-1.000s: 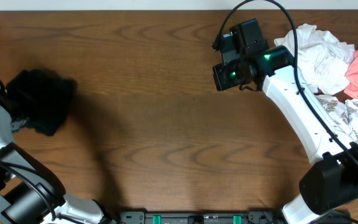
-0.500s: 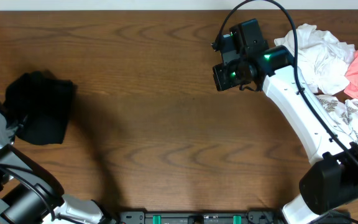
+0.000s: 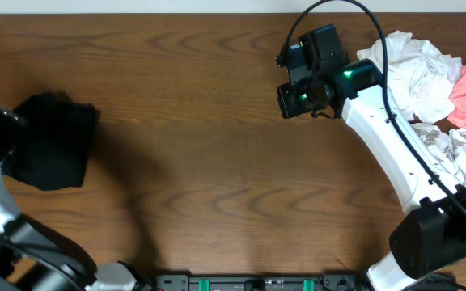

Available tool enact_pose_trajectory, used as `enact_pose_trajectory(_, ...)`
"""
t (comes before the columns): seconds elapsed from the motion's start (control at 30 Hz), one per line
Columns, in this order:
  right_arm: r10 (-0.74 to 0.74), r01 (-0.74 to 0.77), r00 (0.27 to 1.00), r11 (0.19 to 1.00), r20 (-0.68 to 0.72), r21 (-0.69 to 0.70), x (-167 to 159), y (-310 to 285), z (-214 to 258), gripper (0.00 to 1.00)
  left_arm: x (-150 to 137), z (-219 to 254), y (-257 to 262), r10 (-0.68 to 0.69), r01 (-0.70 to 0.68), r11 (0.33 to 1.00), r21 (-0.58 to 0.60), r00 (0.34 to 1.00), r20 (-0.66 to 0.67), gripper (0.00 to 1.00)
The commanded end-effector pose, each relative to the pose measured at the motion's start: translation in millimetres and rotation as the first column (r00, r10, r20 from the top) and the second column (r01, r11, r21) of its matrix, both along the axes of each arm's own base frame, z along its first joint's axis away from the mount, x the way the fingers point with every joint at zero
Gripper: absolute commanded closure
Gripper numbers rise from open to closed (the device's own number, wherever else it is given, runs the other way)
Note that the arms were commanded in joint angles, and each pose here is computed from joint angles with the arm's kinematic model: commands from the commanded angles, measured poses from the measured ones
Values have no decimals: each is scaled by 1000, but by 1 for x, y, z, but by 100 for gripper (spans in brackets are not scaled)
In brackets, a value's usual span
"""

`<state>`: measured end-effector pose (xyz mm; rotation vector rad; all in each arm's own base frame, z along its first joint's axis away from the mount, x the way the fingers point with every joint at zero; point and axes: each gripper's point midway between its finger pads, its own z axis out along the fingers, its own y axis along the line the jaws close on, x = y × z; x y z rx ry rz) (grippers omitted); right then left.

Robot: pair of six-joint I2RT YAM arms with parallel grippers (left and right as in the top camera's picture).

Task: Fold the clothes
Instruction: 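Carry the folded black shirt leftward with the left gripper to the table's left edge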

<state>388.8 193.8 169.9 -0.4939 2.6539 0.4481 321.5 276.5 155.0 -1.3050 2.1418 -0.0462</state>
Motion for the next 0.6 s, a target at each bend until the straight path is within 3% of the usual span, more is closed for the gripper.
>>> enact_pose_trajectory(0.0, 4, -4, 1000, 1000, 20, 0, 2, -3, 6, 99, 9, 42, -13, -62, 60, 998, 18, 991, 119, 5)
enact_pose_trajectory(0.07, 4, -4, 1000, 1000, 20, 0, 2, -3, 6, 99, 9, 42, -23, -103, 103, 995, 10, 989, 109, 41)
enact_pose_trajectory(0.13, 4, -4, 1000, 1000, 20, 0, 2, -3, 6, 99, 6, 32, -34, -177, 177, 984, 6, 982, 60, 86)
enact_pose_trajectory(0.17, 4, -4, 1000, 1000, 22, 1, 3, -3, 6, 99, 9, 27, -45, -246, 247, 969, 1, 968, 50, 91)
enact_pose_trajectory(0.27, 4, -4, 1000, 1000, 23, 1, 3, -3, 6, 99, 32, 24, -89, -479, 491, 870, -36, 862, 168, 93)
enact_pose_trajectory(0.37, 4, -4, 1000, 1000, 22, 1, 3, -3, 6, 99, 46, 26, -111, -540, 589, 804, -85, 782, 312, 94)
enact_pose_trajectory(0.57, 1, 0, 1000, 1000, 24, -5, 3, -5, 6, 99, 56, -18, -103, -517, 583, 791, -186, 799, 308, 93)
